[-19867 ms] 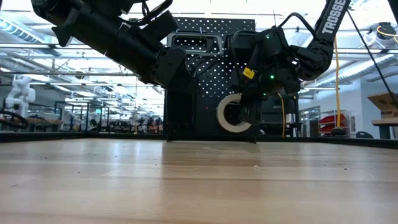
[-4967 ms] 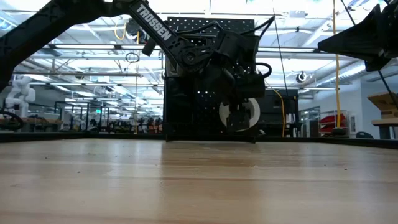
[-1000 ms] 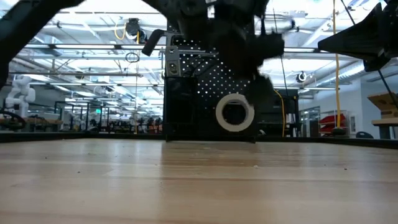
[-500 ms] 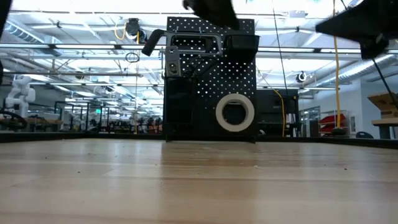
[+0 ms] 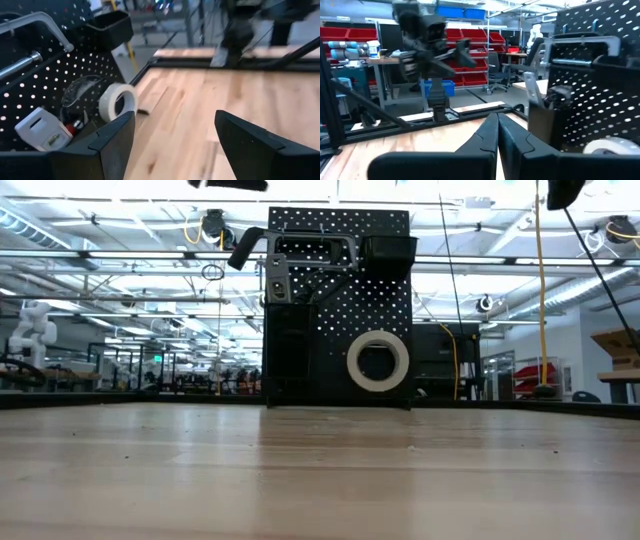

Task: Hang tools onto peg board
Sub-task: Return to Home Position

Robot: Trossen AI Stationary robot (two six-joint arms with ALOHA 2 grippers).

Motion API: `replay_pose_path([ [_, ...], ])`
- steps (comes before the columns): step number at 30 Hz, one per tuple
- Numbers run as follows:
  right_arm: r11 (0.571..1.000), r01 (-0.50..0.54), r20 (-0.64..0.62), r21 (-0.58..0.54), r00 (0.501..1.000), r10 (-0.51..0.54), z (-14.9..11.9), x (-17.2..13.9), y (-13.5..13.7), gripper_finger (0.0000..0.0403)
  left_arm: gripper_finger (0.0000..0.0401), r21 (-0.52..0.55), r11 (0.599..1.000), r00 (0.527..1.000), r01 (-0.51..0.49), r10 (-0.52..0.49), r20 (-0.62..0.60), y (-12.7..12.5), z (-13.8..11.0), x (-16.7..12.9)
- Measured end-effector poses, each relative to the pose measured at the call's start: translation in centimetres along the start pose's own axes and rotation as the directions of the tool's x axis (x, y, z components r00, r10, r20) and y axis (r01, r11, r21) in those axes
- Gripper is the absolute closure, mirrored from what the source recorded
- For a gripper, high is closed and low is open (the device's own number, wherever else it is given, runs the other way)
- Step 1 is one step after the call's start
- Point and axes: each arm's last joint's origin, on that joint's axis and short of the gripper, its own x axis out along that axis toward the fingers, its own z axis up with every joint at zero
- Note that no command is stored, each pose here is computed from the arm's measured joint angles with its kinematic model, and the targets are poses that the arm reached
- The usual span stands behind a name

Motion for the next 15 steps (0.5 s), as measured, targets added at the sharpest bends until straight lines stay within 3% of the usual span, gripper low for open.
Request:
replay_pose_path([
  [6,1.000,0.027,0.009,0.007,1.000,-0.027,2.3,-0.4,-2.8,0.0403,0.0122,-0.071,0.996,0.993,0.059,-0.051,0.103,1.5,-1.9,-3.1],
  [11,0.997,-0.059,0.035,0.050,0.998,0.057,3.7,-0.5,-5.3,0.0403,0.0122,-0.110,0.992,0.988,0.067,-0.050,0.148,2.6,-3.9,-4.1],
  [15,0.996,-0.059,0.008,0.063,0.998,0.058,3.9,-0.8,-7.2,0.0403,0.0122,-0.126,0.990,0.985,0.068,-0.047,0.166,3.2,-5.3,-4.6],
])
